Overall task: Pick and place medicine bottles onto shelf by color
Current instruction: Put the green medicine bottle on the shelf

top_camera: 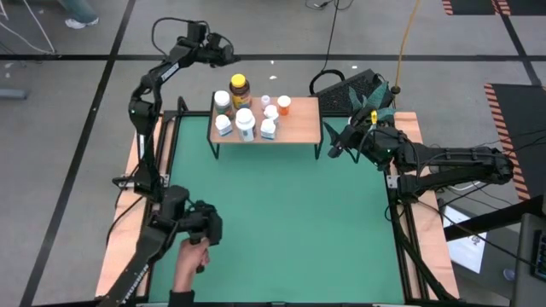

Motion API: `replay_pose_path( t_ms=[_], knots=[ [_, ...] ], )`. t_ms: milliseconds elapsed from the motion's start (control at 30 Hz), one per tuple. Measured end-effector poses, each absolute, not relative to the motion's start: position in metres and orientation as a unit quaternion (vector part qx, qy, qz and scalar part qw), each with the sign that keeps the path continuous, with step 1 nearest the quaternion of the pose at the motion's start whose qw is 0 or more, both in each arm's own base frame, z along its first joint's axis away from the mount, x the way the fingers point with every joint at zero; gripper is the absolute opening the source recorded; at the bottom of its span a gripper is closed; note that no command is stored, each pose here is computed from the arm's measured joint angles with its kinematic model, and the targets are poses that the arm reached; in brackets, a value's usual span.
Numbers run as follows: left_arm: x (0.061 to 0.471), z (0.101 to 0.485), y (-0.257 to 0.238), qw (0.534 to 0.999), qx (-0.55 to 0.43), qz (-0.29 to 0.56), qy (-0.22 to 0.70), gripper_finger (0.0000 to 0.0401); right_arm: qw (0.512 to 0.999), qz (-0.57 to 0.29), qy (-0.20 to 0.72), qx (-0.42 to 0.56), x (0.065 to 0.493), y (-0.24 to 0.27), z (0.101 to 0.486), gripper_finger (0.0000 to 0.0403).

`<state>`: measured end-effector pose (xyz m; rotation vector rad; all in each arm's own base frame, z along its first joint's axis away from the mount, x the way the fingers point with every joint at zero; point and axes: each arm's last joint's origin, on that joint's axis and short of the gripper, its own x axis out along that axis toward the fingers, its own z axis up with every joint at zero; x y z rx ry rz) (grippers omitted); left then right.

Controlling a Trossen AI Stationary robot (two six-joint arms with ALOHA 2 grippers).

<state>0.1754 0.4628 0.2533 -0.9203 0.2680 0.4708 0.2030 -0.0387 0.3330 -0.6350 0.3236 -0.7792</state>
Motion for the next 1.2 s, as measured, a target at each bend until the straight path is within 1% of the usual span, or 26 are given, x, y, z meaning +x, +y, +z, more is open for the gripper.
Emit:
replay_pose_path(
  t_ms=[167, 267, 600, 733, 833, 1000, 1200],
  knots=[
    [0.190, 0.247, 0.456, 0.842, -0.445, 0.262, 0.158, 0.0000, 0.866, -0.372, 0.153, -0.297, 0.203, -0.039, 0.333, 0.0281],
    [0.197, 0.238, 0.455, 0.834, -0.457, 0.259, 0.168, 0.0000, 0.866, -0.372, 0.153, -0.297, 0.203, -0.039, 0.333, 0.0281],
    [0.227, 0.182, 0.453, 0.789, -0.524, 0.247, 0.205, 0.0001, 0.874, -0.357, 0.147, -0.295, 0.204, -0.032, 0.332, 0.0281],
    [0.237, 0.170, 0.451, 0.781, -0.536, 0.238, 0.214, 0.0001, 0.876, -0.350, 0.146, -0.298, 0.205, -0.028, 0.332, 0.0281],
    [0.243, 0.157, 0.446, 0.770, -0.545, 0.231, 0.238, 0.0001, 0.877, -0.347, 0.146, -0.300, 0.205, -0.027, 0.332, 0.0281],
    [0.245, 0.147, 0.436, 0.761, -0.543, 0.216, 0.282, 0.0001, 0.876, -0.346, 0.146, -0.301, 0.205, -0.027, 0.332, 0.0281],
    [0.238, 0.142, 0.426, 0.742, -0.547, 0.199, 0.333, 0.0001, 0.876, -0.347, 0.145, -0.301, 0.204, -0.027, 0.333, 0.0281]
  ],
)
